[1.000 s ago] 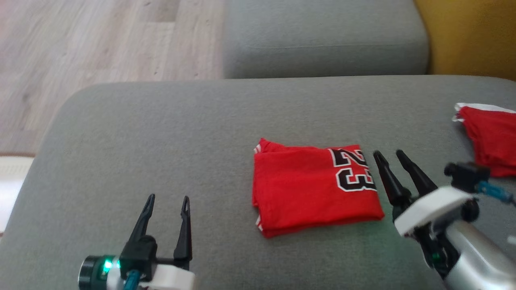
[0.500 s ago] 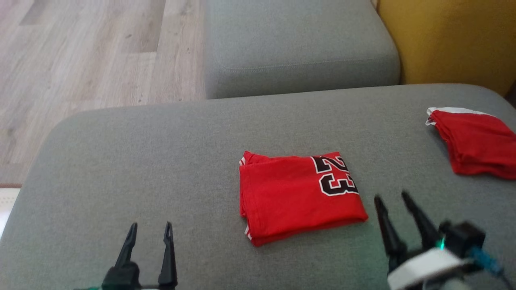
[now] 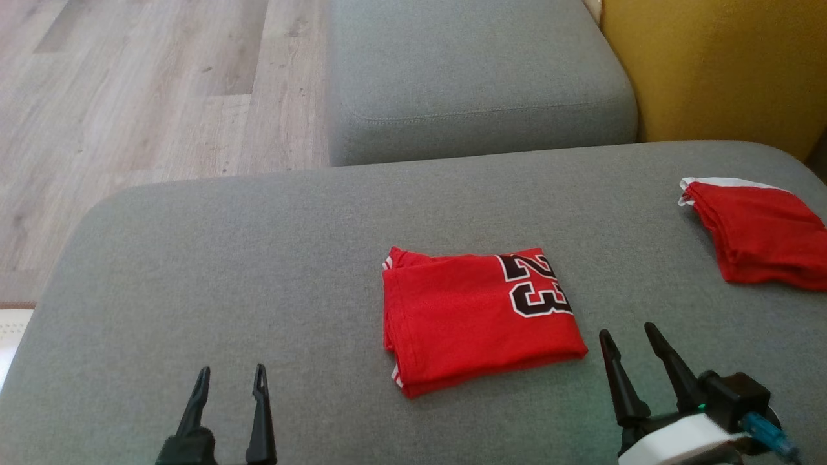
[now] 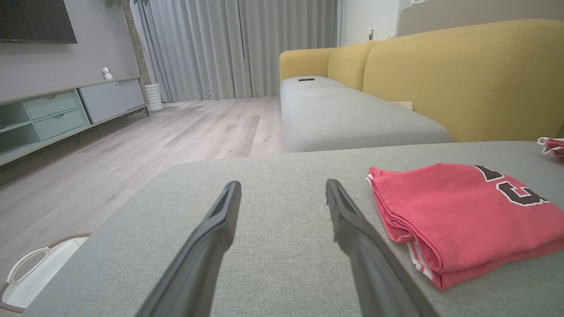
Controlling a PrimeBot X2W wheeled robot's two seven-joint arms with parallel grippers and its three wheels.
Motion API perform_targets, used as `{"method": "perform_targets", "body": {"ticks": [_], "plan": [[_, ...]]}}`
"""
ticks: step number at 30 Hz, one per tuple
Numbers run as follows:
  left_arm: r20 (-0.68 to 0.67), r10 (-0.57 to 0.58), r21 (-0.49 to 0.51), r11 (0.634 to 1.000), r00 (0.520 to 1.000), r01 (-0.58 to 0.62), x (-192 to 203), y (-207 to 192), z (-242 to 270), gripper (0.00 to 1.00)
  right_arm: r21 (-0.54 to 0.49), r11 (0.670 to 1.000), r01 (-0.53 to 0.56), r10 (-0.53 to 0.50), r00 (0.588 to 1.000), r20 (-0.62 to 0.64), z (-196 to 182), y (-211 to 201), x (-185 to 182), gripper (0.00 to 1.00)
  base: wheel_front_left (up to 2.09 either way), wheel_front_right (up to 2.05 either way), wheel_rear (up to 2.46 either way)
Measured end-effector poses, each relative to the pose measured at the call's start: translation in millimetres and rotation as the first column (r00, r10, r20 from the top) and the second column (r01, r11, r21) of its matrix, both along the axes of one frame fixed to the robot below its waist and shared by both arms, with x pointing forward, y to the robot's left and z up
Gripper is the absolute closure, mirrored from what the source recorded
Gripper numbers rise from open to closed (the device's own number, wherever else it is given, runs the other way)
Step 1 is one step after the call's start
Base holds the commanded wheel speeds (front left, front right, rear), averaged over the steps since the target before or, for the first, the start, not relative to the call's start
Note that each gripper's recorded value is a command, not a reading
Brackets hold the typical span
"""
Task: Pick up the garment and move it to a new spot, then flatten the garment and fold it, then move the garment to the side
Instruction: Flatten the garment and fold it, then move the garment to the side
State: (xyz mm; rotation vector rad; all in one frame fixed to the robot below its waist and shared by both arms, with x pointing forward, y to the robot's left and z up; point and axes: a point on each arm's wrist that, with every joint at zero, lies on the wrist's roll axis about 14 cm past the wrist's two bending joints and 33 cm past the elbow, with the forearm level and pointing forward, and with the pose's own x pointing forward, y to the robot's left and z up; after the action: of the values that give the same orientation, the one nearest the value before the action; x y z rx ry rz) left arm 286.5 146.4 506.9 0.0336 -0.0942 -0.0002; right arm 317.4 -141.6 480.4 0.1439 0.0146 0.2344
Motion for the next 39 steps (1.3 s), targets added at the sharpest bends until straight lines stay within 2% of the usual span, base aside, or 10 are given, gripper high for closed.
{"method": "perform_targets", "body": {"ticks": [39], "plan": [[-0.007, -0.013, -0.003, 1.000, 1.000, 0.013, -3.0, -5.0, -3.6, 0.00, -0.013, 1.000, -0.007, 0.007, 1.000, -0.016, -6.4, 1.1, -5.7, 0.00, 0.00, 0.00, 0.00]]}}
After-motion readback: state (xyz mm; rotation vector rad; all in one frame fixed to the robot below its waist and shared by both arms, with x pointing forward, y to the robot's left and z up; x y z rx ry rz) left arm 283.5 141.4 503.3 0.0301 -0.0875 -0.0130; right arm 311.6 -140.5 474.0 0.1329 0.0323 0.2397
